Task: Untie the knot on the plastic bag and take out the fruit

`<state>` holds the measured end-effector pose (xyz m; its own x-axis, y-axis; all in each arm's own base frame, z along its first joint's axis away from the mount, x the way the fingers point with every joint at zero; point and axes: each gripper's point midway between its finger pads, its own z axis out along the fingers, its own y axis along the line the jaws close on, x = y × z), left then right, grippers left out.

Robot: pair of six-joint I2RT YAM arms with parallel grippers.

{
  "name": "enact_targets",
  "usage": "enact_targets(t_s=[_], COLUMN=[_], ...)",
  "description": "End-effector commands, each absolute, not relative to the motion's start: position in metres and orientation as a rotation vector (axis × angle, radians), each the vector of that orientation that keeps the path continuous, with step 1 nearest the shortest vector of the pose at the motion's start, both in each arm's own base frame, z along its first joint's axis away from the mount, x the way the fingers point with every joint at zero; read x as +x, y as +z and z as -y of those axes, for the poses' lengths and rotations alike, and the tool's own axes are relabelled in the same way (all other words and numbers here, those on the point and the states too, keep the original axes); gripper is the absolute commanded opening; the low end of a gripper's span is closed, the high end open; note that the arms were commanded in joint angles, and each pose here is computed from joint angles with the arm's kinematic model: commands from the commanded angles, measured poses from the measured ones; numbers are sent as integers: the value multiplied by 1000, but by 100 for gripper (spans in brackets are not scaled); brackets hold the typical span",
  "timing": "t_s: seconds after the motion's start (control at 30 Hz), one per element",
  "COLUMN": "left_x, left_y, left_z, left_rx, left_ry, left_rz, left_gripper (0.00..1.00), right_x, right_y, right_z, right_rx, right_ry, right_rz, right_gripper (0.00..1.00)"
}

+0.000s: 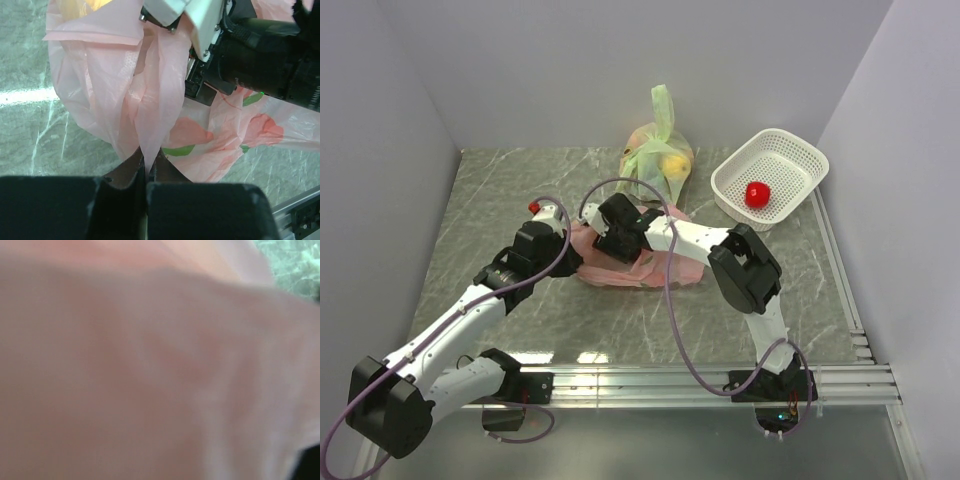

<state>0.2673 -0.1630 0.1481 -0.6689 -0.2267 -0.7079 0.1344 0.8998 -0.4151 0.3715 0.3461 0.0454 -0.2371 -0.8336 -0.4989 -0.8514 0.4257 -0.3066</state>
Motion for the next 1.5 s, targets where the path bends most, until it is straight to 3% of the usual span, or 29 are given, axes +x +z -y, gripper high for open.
enact_targets(t_s=[0.0, 0.03, 0.1, 0.2, 0.23, 0.3, 0.97, 1.47], left_x=[275, 275, 275, 275, 275, 275, 282, 282], left_y=[160, 160, 160, 160, 160, 160, 158, 158], left_z=[169, 169, 169, 169, 169, 169, 158, 157], left_rx=[-48, -48, -49, -49, -49, -49, -91, -95], left_ry=[-597, -597, -597, -597, -596, -596, -565, -564], left_rz=[-2191, -2191, -2193, -2193, -2194, -2194, -2199, -2199], left_gripper=[6, 6, 5, 5, 5, 5, 5, 5], right_x=[381, 380, 382, 381, 380, 376, 284, 278], right_y=[36, 36, 34, 34, 36, 44, 184, 302], right_z=[-333, -334, -331, -331, -331, -332, -361, -350], right_rx=[-1396, -1396, -1383, -1371, -1367, -1358, -1286, -1061], right_ry=[-51, -50, -63, -59, -57, -30, 616, 806], right_rz=[-2122, -2122, -2122, -2117, -2118, -2103, -1771, -1494], right_gripper=[68, 68, 56, 24, 9, 1, 0, 0])
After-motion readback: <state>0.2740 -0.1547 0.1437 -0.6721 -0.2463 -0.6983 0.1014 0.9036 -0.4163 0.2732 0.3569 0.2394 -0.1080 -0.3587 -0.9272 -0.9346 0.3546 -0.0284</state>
